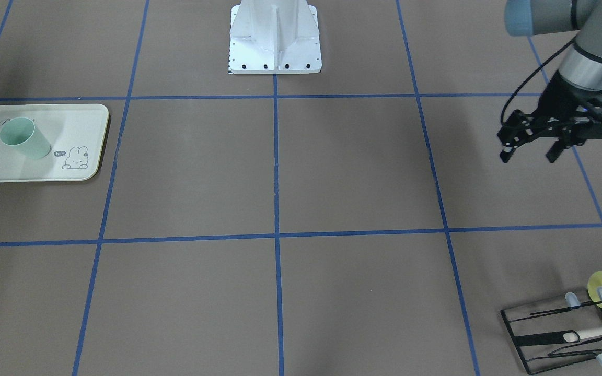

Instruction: Left arm grabs green cup and hands to right arm on tray

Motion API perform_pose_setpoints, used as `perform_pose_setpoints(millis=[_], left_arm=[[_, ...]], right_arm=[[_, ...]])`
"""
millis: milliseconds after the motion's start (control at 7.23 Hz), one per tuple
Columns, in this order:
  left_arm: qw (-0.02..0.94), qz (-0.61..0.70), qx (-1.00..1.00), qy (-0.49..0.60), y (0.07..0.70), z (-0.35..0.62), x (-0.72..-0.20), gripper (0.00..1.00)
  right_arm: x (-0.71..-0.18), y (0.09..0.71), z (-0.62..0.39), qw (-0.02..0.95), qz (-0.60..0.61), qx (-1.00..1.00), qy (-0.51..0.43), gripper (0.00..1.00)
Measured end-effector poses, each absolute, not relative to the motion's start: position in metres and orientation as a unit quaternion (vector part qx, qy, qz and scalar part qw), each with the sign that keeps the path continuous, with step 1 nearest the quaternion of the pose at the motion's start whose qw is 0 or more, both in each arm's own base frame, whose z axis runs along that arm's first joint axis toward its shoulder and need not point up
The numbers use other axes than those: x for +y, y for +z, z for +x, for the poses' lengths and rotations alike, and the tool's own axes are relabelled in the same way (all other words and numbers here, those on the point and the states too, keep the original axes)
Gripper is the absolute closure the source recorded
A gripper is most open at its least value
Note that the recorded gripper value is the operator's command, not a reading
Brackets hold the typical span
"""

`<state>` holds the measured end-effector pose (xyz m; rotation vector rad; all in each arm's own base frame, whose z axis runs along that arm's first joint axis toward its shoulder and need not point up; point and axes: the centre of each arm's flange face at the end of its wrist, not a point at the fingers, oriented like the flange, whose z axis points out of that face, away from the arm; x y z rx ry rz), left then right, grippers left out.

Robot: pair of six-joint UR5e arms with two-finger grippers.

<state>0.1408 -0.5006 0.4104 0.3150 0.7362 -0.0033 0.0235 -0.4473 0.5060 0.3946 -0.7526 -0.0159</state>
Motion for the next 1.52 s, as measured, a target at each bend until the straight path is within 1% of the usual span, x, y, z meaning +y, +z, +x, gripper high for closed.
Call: perform_pose_setpoints(millis=[138, 277, 553, 692, 1245, 1522], left_arm=[[0.933, 0.15, 0.324, 0.047, 0.452, 0.096, -0.494, 0.0], [0.938, 0.121, 0.315, 0.073, 0.49, 0.052, -0.489, 0.0], [0.928, 0.06, 0.363, 0.054, 0.546, -0.014, -0.484, 0.0], [0.923, 0.048, 0.38, 0.041, 0.556, -0.029, -0.481, 0.0], [0.913, 0.012, 0.407, 0.016, 0.562, -0.042, -0.467, 0.0], [0.913, 0.012, 0.407, -0.002, 0.573, -0.057, -0.447, 0.0]], right_arm=[[-0.452, 0.507, 0.028, 0.916, 0.181, -0.357, -0.023, 0.0], [-0.452, 0.514, 0.03, 0.921, 0.167, -0.35, -0.039, 0.0], [-0.454, 0.528, 0.03, 0.928, 0.136, -0.341, -0.069, 0.0], [-0.457, 0.532, 0.03, 0.93, 0.124, -0.339, -0.073, 0.0], [-0.472, 0.535, 0.027, 0.931, 0.099, -0.344, -0.066, 0.0], [-0.469, 0.543, 0.027, 0.932, 0.093, -0.346, -0.064, 0.0]])
